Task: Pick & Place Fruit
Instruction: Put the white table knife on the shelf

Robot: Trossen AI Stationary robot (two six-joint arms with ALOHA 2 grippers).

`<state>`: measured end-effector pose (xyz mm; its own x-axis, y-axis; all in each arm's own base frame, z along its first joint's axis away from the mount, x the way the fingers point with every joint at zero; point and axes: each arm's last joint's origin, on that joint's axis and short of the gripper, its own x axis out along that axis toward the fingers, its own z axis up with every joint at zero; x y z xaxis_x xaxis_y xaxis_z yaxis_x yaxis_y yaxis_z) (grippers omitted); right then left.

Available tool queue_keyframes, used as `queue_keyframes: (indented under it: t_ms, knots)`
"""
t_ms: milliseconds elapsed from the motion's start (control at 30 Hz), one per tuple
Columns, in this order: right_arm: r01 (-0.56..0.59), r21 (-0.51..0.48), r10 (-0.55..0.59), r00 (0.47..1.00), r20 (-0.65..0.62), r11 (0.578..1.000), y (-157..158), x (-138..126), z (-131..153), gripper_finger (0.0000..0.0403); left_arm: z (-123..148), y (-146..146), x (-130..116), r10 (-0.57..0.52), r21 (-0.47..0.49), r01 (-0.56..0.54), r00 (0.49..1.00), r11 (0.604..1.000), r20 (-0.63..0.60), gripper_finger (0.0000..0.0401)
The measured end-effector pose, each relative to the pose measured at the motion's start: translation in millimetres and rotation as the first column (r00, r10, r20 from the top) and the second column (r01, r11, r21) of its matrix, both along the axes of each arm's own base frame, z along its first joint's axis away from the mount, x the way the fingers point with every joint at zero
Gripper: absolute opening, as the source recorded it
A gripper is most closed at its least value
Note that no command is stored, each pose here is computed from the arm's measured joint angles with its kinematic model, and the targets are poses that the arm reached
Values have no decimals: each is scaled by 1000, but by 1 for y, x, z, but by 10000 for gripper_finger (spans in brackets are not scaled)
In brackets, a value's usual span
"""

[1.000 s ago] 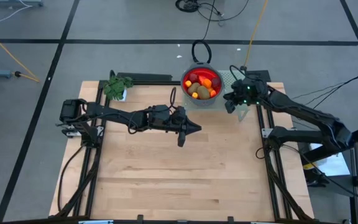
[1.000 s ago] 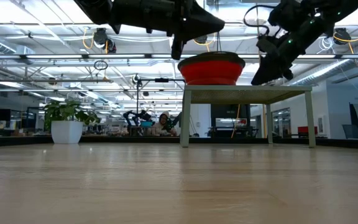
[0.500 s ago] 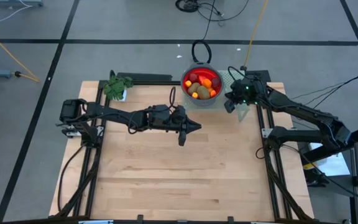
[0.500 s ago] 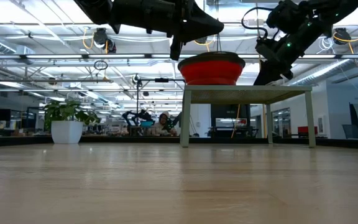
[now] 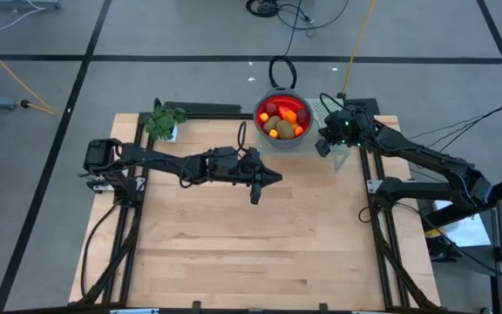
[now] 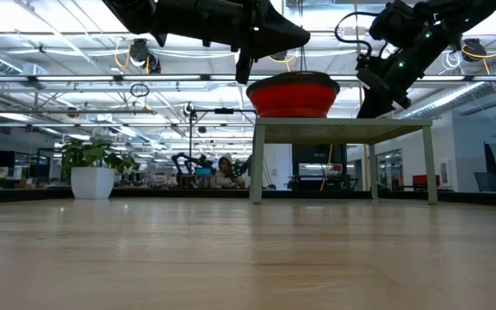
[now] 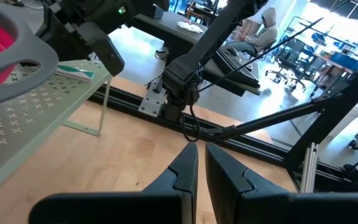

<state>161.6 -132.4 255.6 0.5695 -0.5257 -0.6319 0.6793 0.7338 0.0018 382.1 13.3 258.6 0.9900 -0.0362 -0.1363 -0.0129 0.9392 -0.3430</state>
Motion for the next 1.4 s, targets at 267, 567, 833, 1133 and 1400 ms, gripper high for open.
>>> queue_keyframes:
  t_ms: [267,567,833,1133,1400]
  knots:
    - [-21,3,21,996,82,1000,6,-5,10,3,0,0,0,1,-7,-1,1000,1000,0,26]
    - [-26,-24,29,995,97,999,17,-19,21,4,1,0,0,1,-6,-1,1000,1000,10,26]
    - [-26,29,25,999,44,999,20,-22,15,64,1,0,0,1,-6,-1,1000,1000,15,26]
    - [22,140,-22,1000,-6,990,25,-25,6,162,1,0,0,1,-5,-1,1000,1000,15,26]
    - [27,94,-21,998,-64,995,32,-18,4,167,1,0,0,0,1,0,1000,1000,16,26]
